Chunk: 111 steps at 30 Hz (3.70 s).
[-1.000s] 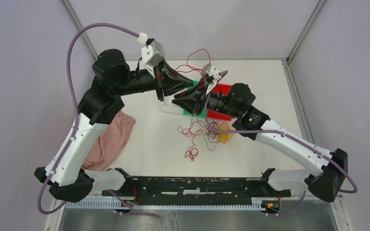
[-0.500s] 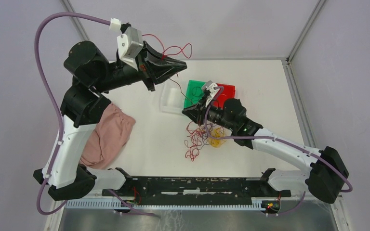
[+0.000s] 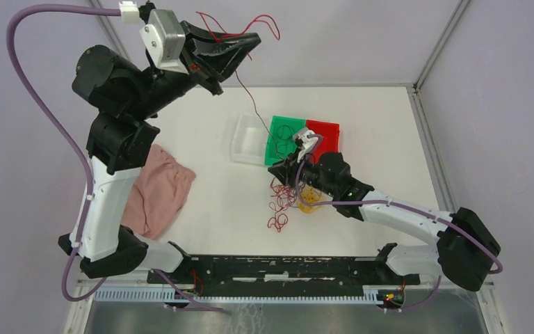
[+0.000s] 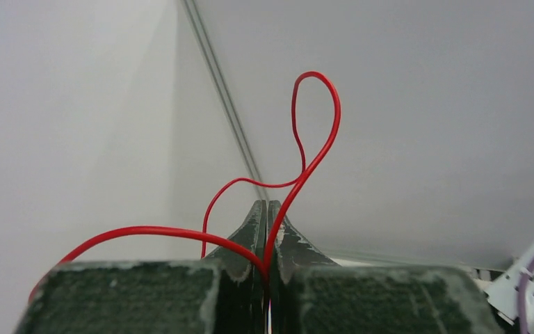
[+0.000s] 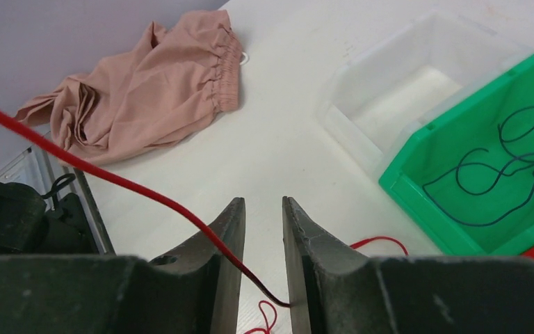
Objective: Untangle the cables
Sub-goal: Untie the cable.
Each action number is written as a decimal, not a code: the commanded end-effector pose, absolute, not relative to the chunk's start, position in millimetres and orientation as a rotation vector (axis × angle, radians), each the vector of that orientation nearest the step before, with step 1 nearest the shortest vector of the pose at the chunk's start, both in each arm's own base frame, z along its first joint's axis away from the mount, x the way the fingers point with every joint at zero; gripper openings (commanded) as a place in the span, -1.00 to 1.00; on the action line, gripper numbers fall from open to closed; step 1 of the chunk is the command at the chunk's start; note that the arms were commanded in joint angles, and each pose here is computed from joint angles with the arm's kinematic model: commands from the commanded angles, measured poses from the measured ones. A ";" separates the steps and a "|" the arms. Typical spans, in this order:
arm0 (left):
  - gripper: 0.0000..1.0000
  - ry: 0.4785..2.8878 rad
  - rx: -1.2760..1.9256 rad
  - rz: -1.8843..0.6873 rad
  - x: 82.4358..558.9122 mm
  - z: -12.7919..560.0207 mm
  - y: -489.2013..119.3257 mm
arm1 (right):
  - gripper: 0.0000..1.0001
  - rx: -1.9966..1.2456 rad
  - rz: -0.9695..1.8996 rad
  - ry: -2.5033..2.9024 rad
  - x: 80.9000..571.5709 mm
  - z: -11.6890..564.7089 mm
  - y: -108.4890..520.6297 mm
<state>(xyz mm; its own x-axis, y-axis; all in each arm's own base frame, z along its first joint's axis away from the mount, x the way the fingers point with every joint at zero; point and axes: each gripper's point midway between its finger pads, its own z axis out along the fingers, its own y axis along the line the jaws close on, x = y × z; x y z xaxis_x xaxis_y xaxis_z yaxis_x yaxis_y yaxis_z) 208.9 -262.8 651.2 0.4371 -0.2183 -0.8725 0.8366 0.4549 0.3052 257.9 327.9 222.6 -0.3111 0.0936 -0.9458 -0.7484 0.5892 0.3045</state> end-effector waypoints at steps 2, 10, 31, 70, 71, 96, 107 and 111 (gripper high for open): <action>-0.94 0.617 0.719 -0.608 195.3 724.9 -230.4 | -0.30 -0.501 0.937 1.699 265.8 207.5 331.3; -0.94 0.506 0.648 -0.571 184.6 757.4 -215.9 | -0.18 -0.497 0.941 1.744 268.4 183.6 336.2; -0.94 -0.022 0.279 -0.144 100.3 859.5 -104.4 | 0.14 -0.366 0.754 1.858 277.0 104.3 300.3; -0.94 0.416 0.698 -0.004 201.8 744.2 -179.0 | 0.59 -1.047 1.132 1.539 206.6 220.7 441.9; -0.94 0.412 0.697 -0.002 200.2 745.6 -178.1 | 0.58 -1.052 1.131 1.533 206.0 219.5 447.0; -0.94 0.561 0.706 -0.050 202.7 709.5 -168.3 | -0.99 -0.928 0.939 1.480 227.8 262.0 446.8; -0.74 1.241 0.816 -0.359 237.2 463.4 -196.0 | -0.99 -0.692 1.067 1.464 247.4 316.1 377.8; -0.71 1.417 0.999 -0.533 224.3 374.0 -224.6 | -0.99 -0.692 1.078 1.459 243.5 325.3 372.2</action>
